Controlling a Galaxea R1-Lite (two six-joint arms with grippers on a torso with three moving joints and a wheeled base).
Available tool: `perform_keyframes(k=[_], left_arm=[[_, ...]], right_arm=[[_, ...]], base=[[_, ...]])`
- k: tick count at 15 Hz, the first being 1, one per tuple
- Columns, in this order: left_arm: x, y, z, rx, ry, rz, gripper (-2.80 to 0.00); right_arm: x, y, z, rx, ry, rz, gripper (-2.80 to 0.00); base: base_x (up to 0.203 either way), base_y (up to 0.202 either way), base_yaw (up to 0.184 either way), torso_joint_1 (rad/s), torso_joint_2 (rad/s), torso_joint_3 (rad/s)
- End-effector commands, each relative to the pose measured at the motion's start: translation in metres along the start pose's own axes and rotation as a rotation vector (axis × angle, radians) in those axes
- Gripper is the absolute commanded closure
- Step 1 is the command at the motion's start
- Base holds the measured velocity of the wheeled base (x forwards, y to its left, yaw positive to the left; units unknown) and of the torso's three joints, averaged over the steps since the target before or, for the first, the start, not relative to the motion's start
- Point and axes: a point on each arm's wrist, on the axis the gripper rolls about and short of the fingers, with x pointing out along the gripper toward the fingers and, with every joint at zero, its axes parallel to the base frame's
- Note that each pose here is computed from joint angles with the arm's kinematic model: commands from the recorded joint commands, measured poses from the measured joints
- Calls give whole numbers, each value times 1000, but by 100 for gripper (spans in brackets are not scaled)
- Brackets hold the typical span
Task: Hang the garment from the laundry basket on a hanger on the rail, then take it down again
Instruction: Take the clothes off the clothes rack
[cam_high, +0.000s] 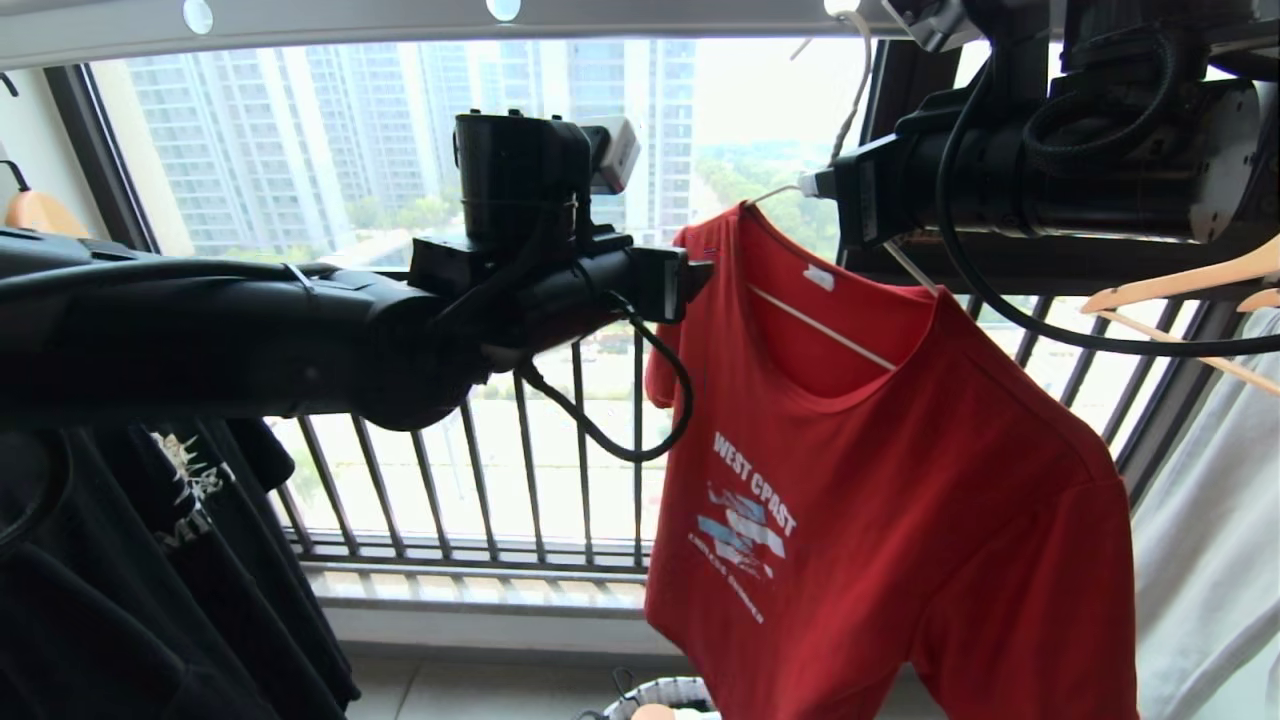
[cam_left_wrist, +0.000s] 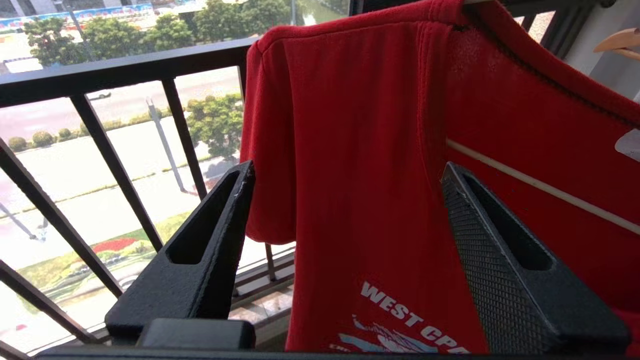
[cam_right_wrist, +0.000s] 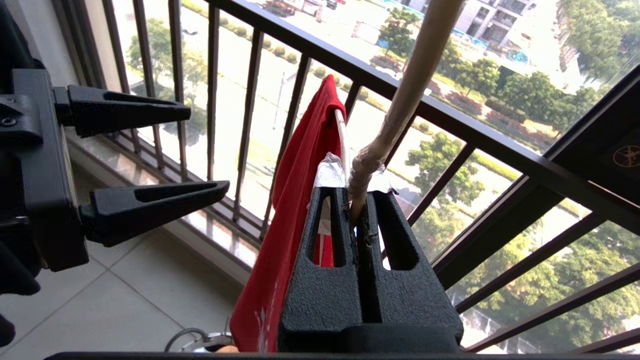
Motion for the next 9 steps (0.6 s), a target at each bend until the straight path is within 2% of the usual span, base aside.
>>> perform_keyframes(k=[1, 5, 9], left_arm=[[-45, 4, -3, 3, 35, 1, 0], [-107, 12, -2, -3, 40, 12, 0], [-147, 25, 19, 7, 153, 53, 0]], right_arm=[[0, 0, 0, -2, 2, 0, 0], [0, 0, -1, -2, 6, 1, 0], [2, 1, -1, -5, 10, 9, 0]], base=[[0, 0, 0, 0, 0, 0], [0, 0, 0, 0, 0, 0], [0, 0, 0, 0, 0, 0]])
